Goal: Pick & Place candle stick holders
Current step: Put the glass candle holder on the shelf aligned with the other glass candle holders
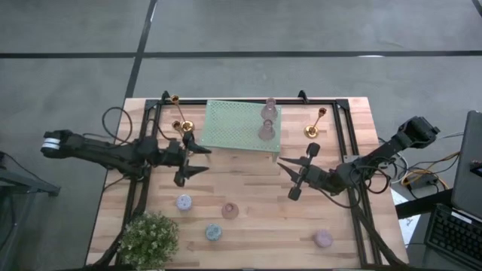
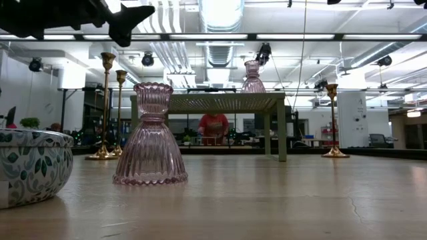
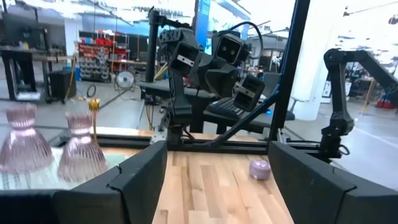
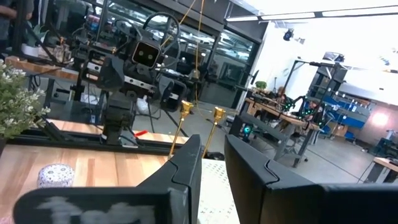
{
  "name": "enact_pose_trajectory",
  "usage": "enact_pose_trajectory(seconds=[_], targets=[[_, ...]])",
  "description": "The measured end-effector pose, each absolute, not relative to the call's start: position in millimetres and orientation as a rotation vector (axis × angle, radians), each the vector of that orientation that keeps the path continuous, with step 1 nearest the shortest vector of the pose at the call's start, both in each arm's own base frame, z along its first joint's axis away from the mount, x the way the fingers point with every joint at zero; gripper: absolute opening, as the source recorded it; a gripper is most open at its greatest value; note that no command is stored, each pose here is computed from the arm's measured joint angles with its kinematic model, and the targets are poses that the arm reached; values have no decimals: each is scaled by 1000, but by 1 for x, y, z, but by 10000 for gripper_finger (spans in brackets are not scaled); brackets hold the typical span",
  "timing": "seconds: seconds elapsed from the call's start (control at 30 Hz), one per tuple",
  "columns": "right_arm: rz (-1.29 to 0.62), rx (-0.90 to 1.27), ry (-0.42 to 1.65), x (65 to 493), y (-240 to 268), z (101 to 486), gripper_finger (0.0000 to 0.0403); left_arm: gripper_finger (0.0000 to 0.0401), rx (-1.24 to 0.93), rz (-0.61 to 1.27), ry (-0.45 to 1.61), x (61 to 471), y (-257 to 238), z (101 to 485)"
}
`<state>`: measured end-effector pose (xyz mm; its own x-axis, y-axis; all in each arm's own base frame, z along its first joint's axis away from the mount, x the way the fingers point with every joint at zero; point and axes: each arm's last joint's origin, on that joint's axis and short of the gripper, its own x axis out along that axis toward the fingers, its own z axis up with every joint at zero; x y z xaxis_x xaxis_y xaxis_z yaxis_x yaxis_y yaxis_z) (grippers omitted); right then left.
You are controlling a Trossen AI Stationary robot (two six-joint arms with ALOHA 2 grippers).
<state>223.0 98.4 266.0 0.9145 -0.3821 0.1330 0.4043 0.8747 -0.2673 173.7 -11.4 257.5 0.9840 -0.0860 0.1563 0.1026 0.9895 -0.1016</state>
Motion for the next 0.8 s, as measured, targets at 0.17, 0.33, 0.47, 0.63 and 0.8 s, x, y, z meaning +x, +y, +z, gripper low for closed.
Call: enact_pose_trajectory(seconds=[0.17,0.33,0.47,0.63,0.8], targets=[[-408,-289,-70,223,99,265,66,284,-187,-108,-124,173,-12,251],[-408,-289,-70,223,99,265,72,285,-193,-138,-114,174,-13,250],[-408,-285,-71,223,99,265,75,284,-193,-138,-122,173,-13,251],[-408,-282,-71,223,99,265,68,284,-185,-137,-153,169,-12,256],[-402,-274,-57,223,99,261,60,284,-186,-120,-172,165,-11,259]])
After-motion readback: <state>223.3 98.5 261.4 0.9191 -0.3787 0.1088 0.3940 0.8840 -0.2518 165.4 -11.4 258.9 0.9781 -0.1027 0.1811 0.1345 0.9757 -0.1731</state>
